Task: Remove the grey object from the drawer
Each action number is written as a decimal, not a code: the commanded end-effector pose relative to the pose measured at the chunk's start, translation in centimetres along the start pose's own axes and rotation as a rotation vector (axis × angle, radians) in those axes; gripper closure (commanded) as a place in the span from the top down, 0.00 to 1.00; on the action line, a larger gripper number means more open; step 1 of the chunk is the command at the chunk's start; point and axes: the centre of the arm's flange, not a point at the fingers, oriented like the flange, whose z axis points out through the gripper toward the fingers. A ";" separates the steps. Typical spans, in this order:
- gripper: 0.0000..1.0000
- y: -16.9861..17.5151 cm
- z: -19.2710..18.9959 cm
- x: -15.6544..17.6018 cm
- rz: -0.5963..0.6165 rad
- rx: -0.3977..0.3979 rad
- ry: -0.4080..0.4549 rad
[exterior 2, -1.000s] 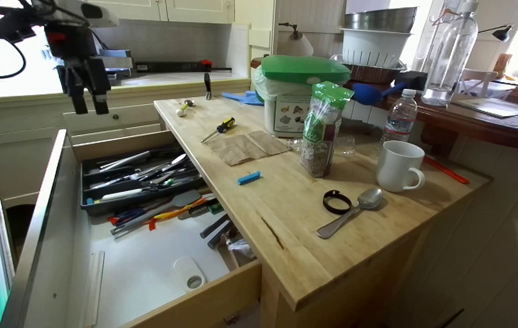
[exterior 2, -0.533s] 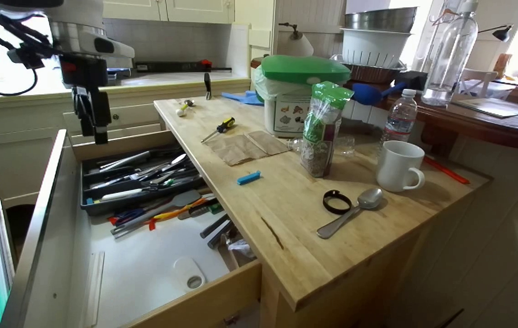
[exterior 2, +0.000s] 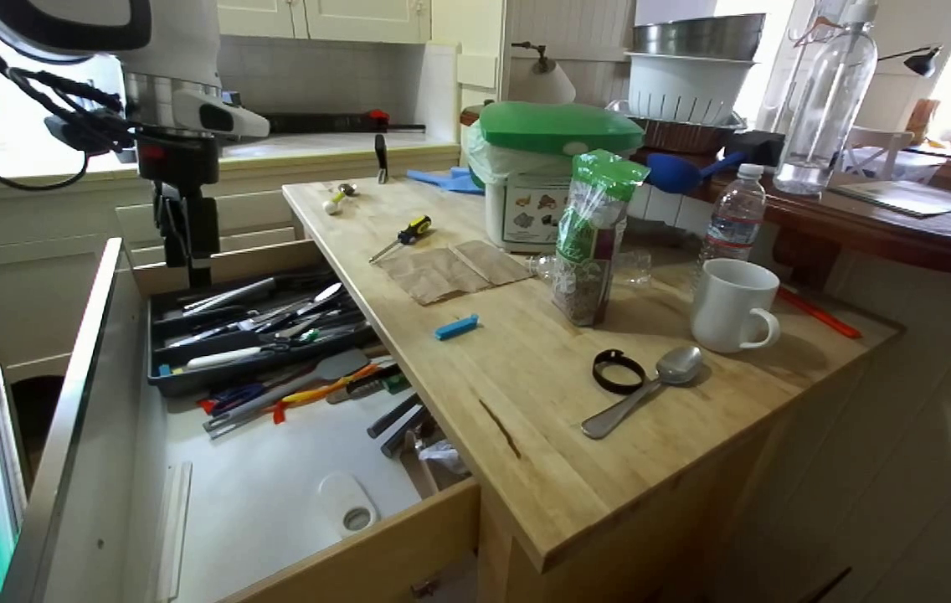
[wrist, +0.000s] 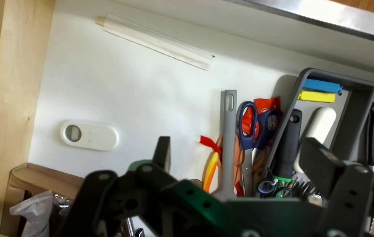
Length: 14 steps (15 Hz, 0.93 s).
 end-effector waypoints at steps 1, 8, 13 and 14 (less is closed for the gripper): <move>1.00 -0.5 0.3 0.1 -0.006 -0.008 0.026; 1.00 -2.0 7.4 1.7 0.005 0.023 0.074; 1.00 -4.1 13.0 2.5 -0.010 0.049 -0.003; 1.00 -4.3 14.0 2.2 -0.013 0.051 -0.021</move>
